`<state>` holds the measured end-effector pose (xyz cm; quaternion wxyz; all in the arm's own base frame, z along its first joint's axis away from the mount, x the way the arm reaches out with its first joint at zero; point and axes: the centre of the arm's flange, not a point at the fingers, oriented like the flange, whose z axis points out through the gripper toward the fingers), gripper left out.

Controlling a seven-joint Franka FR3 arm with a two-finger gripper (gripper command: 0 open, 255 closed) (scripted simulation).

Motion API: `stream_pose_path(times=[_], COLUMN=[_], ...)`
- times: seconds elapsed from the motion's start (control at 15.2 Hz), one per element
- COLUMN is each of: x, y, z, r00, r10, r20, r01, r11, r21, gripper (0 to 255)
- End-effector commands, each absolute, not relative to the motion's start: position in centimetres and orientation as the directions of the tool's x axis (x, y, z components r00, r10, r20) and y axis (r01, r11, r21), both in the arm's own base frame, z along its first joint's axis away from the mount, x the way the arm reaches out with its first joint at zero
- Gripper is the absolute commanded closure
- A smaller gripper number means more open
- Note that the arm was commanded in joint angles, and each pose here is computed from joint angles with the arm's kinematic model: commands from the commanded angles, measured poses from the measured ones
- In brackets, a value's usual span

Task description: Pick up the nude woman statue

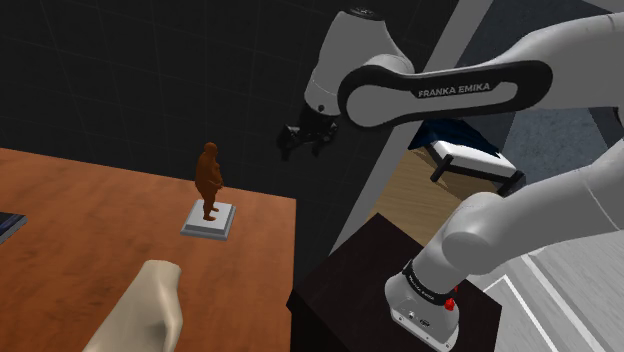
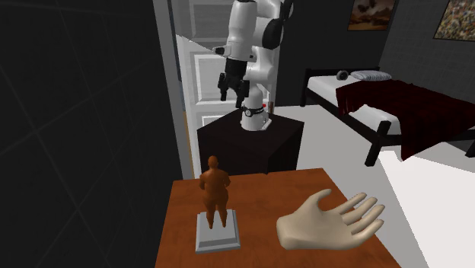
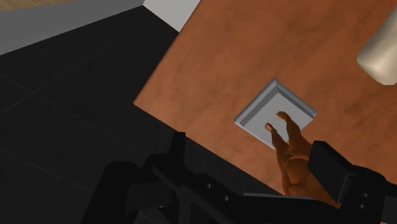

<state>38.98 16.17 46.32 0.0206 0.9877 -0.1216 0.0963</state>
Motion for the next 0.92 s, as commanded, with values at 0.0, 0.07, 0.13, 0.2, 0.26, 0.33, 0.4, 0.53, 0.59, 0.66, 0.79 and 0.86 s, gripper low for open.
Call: stream_pose_path(times=[0.0, 0.07, 0.13, 0.2, 0.26, 0.33, 0.4, 0.53, 0.59, 0.66, 0.79, 0.86], x=[40.4, 41.1, 41.8, 42.5, 43.3, 44.1, 44.8, 46.4, 47.3, 48.1, 49.8, 50.7], y=[17.9, 18.8, 19.6, 20.5, 21.3, 22.1, 22.9, 24.5, 25.3, 26.0, 27.5, 28.2], z=[45.0, 44.3, 43.6, 42.9, 42.3, 41.6, 40.9, 39.6, 39.0, 38.3, 37.0, 36.4], r00=[0.941, 0.935, 0.93, 0.924, 0.918, 0.911, 0.905, 0.891, 0.883, 0.876, 0.86, 0.852], r10=[-0.257, -0.266, -0.275, -0.284, -0.293, -0.301, -0.31, -0.326, -0.335, -0.343, -0.358, -0.366], r20=[0.221, 0.233, 0.245, 0.257, 0.269, 0.281, 0.293, 0.316, 0.328, 0.34, 0.363, 0.374], r01=[-0.267, -0.277, -0.288, -0.298, -0.308, -0.319, -0.329, -0.349, -0.359, -0.369, -0.389, -0.399], r11=[-0.964, -0.961, -0.958, -0.954, -0.951, -0.948, -0.944, -0.937, -0.933, -0.929, -0.921, -0.917], r21=[0.015, 0.016, 0.016, 0.016, 0.017, 0.017, 0.017, 0.016, 0.015, 0.015, 0.013, 0.012], gripper=[0, 0, 0, 0, 0, 0, 0, 0, 0, 0, 0, 0])
